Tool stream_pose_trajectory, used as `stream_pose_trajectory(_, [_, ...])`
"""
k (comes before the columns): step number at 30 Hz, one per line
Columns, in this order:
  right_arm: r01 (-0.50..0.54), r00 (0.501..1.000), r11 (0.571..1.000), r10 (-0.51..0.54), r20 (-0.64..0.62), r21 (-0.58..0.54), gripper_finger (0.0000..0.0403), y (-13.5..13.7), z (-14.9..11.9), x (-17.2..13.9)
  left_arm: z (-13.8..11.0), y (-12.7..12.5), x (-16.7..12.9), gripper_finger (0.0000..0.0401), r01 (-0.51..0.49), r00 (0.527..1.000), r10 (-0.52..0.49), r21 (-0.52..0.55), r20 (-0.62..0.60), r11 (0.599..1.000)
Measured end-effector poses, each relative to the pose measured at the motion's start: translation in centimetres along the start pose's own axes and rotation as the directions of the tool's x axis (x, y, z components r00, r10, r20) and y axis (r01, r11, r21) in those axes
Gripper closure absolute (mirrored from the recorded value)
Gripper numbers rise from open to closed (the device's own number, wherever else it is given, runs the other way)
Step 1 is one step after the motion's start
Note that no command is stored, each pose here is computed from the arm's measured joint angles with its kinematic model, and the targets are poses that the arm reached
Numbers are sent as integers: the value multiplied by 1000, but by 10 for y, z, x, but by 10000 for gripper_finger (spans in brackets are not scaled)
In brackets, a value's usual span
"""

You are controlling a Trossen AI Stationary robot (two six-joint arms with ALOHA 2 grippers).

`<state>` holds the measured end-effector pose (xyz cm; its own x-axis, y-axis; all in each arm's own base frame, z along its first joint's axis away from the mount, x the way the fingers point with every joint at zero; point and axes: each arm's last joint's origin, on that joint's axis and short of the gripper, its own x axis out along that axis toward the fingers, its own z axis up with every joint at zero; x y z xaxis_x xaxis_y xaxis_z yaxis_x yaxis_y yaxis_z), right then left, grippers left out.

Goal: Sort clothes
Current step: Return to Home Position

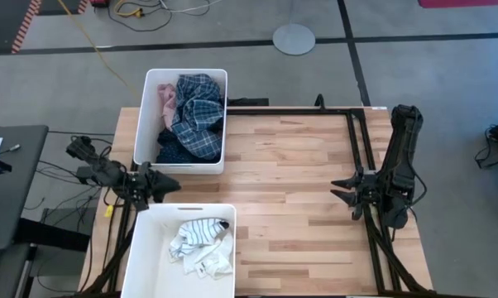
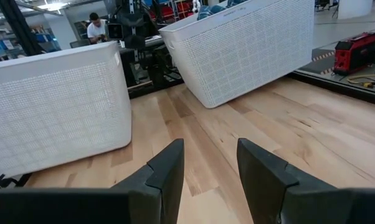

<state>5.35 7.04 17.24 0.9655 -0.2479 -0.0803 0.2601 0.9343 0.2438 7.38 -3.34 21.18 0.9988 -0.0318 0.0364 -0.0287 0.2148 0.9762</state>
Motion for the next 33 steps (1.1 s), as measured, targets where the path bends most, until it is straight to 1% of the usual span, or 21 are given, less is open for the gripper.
stream_pose_trajectory(4, [0, 1000, 1000, 0, 0, 1, 239, 0, 0, 0, -1, -6, 0, 296, 51, 999, -51, -23, 0, 998])
stream_pose_trajectory(6, [0, 1000, 1000, 0, 0, 1, 239, 0, 0, 0, -1, -7, 0, 296, 63, 998, -63, -51, 0, 997])
stream_pose_trajectory(8, [0, 1000, 1000, 0, 0, 2, 239, 0, 0, 0, -1, -7, 0, 296, 62, 998, -62, -93, 0, 994])
stream_pose_trajectory(9, [0, 1000, 1000, 0, 0, 1, 239, 0, 0, 0, -1, -6, 0, 296, 45, 999, -45, -138, 4, 989])
stream_pose_trajectory(11, [0, 1000, 1000, 0, 0, 2, 239, 0, 0, 0, 1, -3, 1, 296, 8, 1000, -5, -277, 12, 961])
stream_pose_trajectory(12, [0, 1000, 1000, 0, 0, 2, 239, 0, 0, 0, 1, -1, 1, 296, -16, 1000, 21, -342, 10, 939])
stream_pose_trajectory(14, [0, 1000, 1000, 0, 0, 1, 239, 0, 0, 0, 2, 9, 1, 296, -101, 994, 111, -488, -7, 867])
stream_pose_trajectory(15, [0, 1000, 1000, 0, 0, 2, 239, 0, 0, 0, 1, 13, 0, 296, -131, 990, 142, -525, -19, 841])
stream_pose_trajectory(16, [0, 1000, 1000, 0, 1, 2, 239, 0, 0, 0, 1, 15, -1, 296, -153, 987, 160, -547, -35, 823])
stream_pose_trajectory(17, [0, 1000, 1000, 0, 0, 2, 239, 0, 0, 0, 1, 15, -1, 296, -155, 986, 159, -552, -40, 820])
stream_pose_trajectory(20, [0, 1000, 1000, 0, 1, 5, 239, 0, 0, 0, 1, 11, 0, 296, -132, 991, 131, -543, -41, 829])
stream_pose_trajectory(22, [0, 1000, 1000, 0, 1, 4, 239, 0, 0, 0, 1, 11, 0, 296, -131, 991, 128, -554, -43, 822])
stream_pose_trajectory(27, [1, 1000, 1000, -1, 0, -2, 239, 0, 0, 0, 0, 6, 1, 296, -97, 995, 83, -585, -51, 805])
stream_pose_trajectory(30, [1, 1000, 1000, -1, 0, -2, 239, 0, 0, 0, -1, 1, 1, 296, -62, 998, 34, -591, -58, 804])
stream_pose_trajectory(33, [1, 1000, 1000, -1, 0, -2, 239, 0, 0, 0, -2, -5, 1, 296, -28, 998, -14, -580, -68, 814])
